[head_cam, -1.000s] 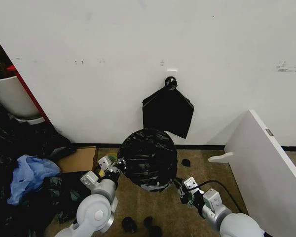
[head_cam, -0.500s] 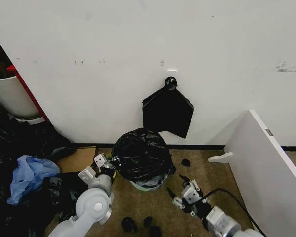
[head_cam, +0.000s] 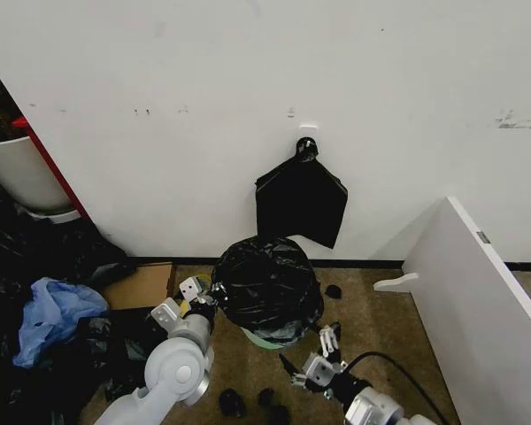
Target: Place the garbage bag over the trash bin.
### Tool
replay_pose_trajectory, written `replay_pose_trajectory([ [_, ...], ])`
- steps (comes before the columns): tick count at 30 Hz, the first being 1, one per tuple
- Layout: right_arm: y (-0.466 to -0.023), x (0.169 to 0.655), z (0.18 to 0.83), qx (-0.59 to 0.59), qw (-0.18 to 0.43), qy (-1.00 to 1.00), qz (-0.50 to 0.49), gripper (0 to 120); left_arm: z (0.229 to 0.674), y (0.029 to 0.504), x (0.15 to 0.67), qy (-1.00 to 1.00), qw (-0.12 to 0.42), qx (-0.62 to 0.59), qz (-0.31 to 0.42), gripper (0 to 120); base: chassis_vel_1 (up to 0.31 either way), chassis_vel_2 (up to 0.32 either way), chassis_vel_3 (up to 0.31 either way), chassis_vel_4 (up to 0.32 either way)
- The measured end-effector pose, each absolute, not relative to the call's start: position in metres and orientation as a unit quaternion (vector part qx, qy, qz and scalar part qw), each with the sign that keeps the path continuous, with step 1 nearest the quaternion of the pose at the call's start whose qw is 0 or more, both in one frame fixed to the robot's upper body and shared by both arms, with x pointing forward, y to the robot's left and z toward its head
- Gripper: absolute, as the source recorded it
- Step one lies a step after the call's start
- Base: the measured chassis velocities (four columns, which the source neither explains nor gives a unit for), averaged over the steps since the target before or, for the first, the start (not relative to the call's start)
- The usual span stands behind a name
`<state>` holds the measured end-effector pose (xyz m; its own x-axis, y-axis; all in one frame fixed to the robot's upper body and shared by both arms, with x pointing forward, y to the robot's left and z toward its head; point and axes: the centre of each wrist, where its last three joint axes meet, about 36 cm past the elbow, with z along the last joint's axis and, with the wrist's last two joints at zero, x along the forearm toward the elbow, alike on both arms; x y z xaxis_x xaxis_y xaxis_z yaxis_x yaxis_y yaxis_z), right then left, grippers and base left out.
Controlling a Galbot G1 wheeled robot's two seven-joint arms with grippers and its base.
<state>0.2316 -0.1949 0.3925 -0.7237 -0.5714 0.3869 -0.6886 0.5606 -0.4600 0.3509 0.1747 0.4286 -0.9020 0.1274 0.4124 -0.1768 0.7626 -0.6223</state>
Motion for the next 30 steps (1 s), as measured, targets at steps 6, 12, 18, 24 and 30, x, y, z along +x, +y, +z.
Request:
replay_pose_trajectory([
  [6,-0.190,0.232,0.383,0.350,0.067,-0.882,0.307,52,0.429,0.174,0.350,-0.911,0.223,0.013,0.347,4,0.000,0.000,0.000,0.000],
  [12,-0.181,0.230,0.378,0.350,0.055,-0.884,0.305,25,0.428,0.173,0.349,-0.909,0.224,0.012,0.352,4,0.000,0.000,0.000,0.000],
  [18,-0.180,0.229,0.375,0.355,0.059,-0.882,0.305,7,0.428,0.172,0.349,-0.906,0.227,0.012,0.356,4,0.000,0.000,0.000,0.000],
  [24,-0.176,0.230,0.368,0.366,0.078,-0.879,0.294,0,0.432,0.170,0.351,-0.901,0.231,0.008,0.366,4,0.000,0.000,0.000,0.000],
  [30,-0.165,0.232,0.346,0.377,0.109,-0.874,0.288,0,0.436,0.164,0.349,-0.898,0.242,0.000,0.369,4,0.000,0.000,0.000,0.000],
])
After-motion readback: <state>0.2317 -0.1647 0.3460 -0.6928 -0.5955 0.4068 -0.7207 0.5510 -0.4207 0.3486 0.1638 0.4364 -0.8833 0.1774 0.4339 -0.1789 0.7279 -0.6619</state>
